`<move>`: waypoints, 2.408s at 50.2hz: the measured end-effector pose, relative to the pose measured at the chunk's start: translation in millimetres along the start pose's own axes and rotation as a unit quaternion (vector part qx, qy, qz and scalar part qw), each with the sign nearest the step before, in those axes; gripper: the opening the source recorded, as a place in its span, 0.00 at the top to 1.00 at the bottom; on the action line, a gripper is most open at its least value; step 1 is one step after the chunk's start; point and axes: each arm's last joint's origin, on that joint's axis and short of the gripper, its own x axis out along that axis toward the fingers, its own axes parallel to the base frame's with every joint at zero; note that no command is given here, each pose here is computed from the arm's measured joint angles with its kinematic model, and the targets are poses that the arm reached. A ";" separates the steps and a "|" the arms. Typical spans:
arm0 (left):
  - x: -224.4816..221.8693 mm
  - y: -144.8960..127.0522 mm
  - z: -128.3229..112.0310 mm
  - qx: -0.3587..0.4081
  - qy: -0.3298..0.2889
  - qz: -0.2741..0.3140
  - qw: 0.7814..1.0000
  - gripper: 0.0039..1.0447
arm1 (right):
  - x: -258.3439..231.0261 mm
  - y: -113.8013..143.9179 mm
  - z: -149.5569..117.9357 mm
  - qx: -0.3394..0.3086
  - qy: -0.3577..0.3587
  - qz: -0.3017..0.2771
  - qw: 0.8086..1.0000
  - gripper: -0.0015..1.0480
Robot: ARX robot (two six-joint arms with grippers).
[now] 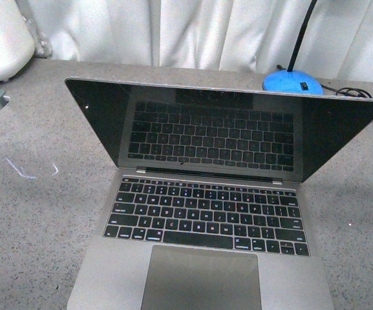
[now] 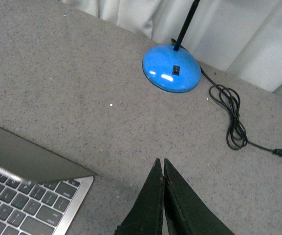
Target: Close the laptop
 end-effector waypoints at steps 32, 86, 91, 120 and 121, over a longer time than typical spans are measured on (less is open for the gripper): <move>94.3 -2.2 -0.4 0.146 0.144 -0.057 0.977 0.96 | 79.7 19.3 29.4 -0.065 0.039 0.079 0.994 0.99; 11.2 -45.3 -108.7 0.270 0.419 -0.283 0.819 0.96 | 32.1 85.2 -101.2 0.183 0.329 0.074 0.923 0.99; 6.8 -46.7 -111.7 0.270 0.424 -0.285 0.816 0.96 | 28.0 85.0 -107.7 0.198 0.338 0.065 0.918 0.99; 35.6 25.9 -18.0 0.033 0.094 0.072 0.992 0.96 | 4.2 26.0 -36.2 0.231 0.120 -0.035 0.965 0.99; 31.7 35.2 -9.1 0.001 0.067 0.099 0.993 0.96 | -1.9 22.6 -32.9 0.226 0.106 -0.040 0.968 0.99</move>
